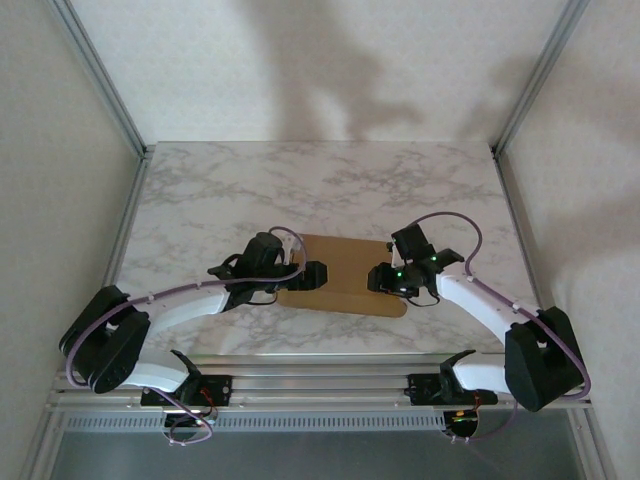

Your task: Fold the paper box

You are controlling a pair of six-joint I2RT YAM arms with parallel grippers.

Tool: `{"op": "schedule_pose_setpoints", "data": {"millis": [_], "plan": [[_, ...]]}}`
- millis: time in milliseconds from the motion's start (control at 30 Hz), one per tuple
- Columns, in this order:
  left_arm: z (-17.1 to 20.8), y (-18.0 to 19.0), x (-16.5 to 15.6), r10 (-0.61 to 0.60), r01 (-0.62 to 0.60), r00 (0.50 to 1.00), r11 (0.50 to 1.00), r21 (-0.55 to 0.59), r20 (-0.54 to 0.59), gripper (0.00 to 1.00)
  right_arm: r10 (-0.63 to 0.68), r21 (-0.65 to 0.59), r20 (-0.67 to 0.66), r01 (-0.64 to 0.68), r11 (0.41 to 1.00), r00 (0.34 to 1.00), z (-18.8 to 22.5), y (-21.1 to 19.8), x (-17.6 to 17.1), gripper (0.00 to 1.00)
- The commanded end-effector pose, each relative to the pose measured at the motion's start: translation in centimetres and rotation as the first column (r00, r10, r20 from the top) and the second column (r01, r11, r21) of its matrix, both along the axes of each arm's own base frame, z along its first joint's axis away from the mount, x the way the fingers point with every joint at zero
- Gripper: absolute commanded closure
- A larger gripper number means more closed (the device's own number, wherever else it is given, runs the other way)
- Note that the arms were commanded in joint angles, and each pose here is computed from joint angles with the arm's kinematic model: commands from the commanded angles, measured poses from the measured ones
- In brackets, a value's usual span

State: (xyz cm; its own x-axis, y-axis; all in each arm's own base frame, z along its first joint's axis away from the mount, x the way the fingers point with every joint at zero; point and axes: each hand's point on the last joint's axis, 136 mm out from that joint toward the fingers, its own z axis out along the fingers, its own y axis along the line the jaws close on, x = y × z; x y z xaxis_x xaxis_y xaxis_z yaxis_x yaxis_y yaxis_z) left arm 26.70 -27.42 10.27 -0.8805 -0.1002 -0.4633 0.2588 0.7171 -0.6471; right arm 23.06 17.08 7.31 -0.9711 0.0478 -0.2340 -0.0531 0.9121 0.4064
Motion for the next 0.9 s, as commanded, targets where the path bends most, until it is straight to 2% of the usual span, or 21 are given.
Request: {"op": "schedule_pose_setpoints", "data": {"millis": [0,67,267,433,500,633,867], "plan": [[-2.1,0.6,-0.5,0.018,-0.016,0.997,0.999,0.035,-0.072,0.01,-0.004,-0.034,-0.036,0.003,0.999,0.999,-1.4,-0.7,-0.7,0.51],[-1.5,0.5,-0.3,0.021,-0.019,0.998,0.999,0.031,-0.061,0.01,-0.005,-0.034,-0.020,0.005,0.999,1.000,-0.8,-0.7,-0.4,0.51],[2.9,1.0,1.3,0.075,-0.074,0.996,0.997,-0.019,0.046,0.01,-0.022,0.020,0.053,0.021,1.000,0.998,2.0,-0.8,0.9,0.39],[3.9,3.8,3.2,0.150,-0.154,0.984,0.988,0.034,0.091,0.01,-0.048,0.022,0.062,0.047,0.999,0.997,2.9,-2.4,1.5,0.10],[3.6,4.8,3.7,0.174,-0.181,0.980,0.981,0.067,0.094,0.01,-0.056,0.016,0.063,0.055,0.998,0.996,3.0,-2.8,1.7,0.02],[2.2,5.4,4.6,0.180,-0.186,0.981,0.978,0.095,0.068,0.01,-0.066,0.038,0.048,0.064,0.997,0.997,2.9,-3.1,2.0,0.01],[0.3,4.0,5.6,0.137,-0.139,0.990,0.985,0.105,0.027,0.01,-0.046,0.091,0.041,0.042,0.995,0.998,2.4,-2.1,3.2,0.01]]}}
